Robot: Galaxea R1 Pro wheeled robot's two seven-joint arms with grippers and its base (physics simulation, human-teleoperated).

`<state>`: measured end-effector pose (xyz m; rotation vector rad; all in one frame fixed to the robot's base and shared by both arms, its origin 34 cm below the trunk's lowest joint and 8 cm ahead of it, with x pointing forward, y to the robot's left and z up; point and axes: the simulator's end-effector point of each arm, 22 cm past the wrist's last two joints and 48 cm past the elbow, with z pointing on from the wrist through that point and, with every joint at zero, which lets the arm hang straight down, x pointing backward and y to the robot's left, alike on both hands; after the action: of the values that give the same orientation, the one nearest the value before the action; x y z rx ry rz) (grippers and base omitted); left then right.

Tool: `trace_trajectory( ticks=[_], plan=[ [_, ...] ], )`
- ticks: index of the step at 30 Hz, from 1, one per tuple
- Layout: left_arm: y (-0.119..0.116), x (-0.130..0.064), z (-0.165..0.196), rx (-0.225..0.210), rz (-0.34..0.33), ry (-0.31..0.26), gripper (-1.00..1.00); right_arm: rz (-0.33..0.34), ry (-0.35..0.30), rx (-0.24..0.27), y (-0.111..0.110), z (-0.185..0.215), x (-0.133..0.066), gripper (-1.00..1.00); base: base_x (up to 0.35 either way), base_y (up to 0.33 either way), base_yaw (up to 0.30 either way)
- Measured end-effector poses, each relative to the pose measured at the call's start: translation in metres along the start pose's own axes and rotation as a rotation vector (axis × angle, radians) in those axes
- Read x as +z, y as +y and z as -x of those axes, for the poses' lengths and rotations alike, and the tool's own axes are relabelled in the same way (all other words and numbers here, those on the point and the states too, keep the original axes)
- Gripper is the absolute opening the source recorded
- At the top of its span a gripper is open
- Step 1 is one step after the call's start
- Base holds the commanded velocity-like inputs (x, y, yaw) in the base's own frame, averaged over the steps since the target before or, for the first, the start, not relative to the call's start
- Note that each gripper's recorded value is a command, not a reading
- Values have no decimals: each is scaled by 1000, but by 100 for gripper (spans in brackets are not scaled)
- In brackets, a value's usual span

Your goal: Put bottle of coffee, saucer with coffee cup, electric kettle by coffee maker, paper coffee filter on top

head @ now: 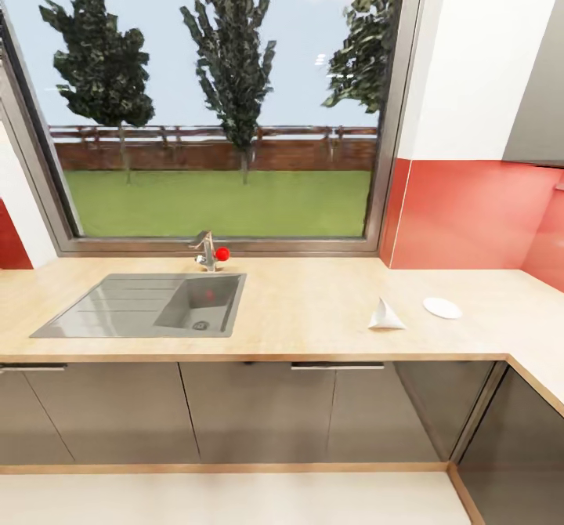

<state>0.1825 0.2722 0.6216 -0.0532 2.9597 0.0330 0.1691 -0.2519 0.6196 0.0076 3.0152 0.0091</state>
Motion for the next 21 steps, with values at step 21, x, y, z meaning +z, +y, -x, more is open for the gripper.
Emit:
trace_trajectory(
  ticks=[21],
  plan=[
    [25,0,1,7,32,-3,100,-14,-762,23,-6,334,-131,100,11,153,0]
  ],
)
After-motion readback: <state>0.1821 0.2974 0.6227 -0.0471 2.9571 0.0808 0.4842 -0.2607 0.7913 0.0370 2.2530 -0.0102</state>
